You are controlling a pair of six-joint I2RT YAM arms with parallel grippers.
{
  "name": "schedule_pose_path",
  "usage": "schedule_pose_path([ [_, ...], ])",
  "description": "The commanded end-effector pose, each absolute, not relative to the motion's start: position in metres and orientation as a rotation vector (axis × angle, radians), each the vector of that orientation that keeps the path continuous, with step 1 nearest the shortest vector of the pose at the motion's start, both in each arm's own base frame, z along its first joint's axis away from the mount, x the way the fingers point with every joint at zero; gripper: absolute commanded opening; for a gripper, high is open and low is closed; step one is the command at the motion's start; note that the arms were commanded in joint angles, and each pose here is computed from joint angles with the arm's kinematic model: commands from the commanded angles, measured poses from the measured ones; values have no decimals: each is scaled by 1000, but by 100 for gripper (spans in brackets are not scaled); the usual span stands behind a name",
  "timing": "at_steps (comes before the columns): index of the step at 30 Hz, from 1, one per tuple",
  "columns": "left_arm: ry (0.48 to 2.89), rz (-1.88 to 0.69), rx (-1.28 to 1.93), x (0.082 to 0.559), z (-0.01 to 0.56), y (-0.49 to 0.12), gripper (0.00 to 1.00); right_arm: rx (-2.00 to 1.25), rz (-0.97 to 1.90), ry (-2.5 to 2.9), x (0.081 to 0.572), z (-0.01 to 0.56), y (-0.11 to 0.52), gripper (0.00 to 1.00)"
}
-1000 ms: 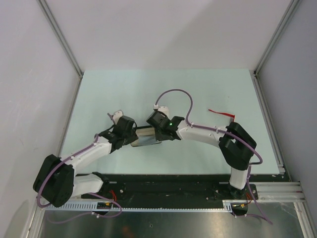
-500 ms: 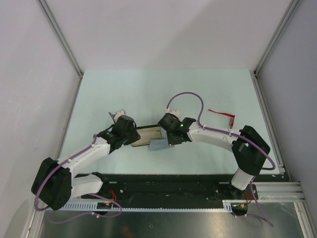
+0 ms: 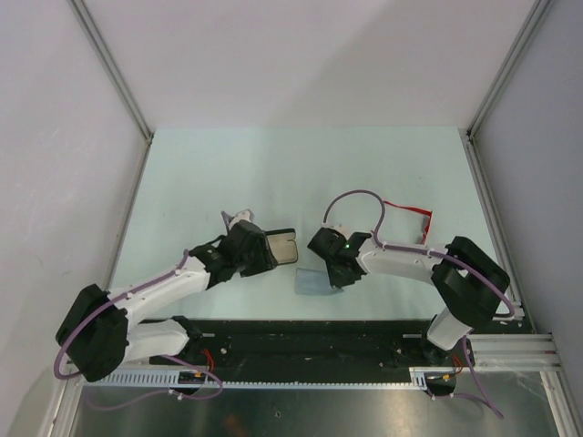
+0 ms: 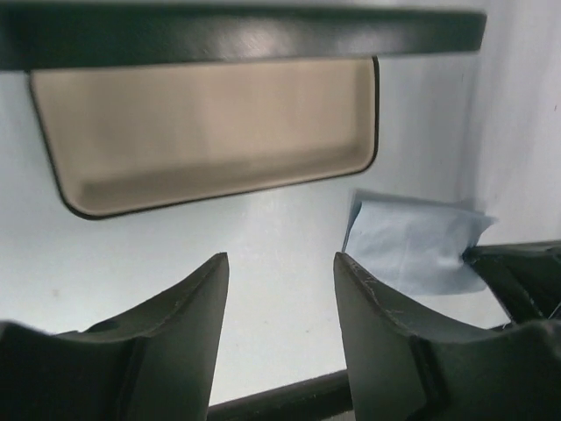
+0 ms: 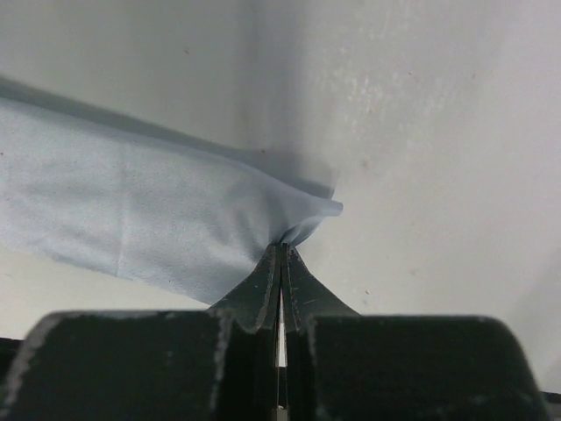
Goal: Organize the sunglasses
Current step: Move the folded cleaning cloth to the center of the board, then pick up the folded cleaning cloth from the center of the board.
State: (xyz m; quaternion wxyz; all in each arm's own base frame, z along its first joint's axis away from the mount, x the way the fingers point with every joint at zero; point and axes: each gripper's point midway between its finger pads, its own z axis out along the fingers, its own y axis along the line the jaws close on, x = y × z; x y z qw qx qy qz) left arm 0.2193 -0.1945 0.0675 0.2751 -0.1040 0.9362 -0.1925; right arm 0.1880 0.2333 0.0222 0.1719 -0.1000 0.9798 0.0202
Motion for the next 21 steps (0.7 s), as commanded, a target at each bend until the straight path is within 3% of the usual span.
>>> schedule_pose_path([
  [1, 2542, -568, -246, 213, 70, -220, 58, -242, 88, 2759, 187, 30, 228, 0],
  [9, 2601, -634, -166, 206, 66, -261, 61, -167, 73, 2777, 181, 14, 218, 0],
  [21, 2700, -641, -149, 197, 45, -288, 52, -84, 144, 2763, 179, 4, 213, 0],
])
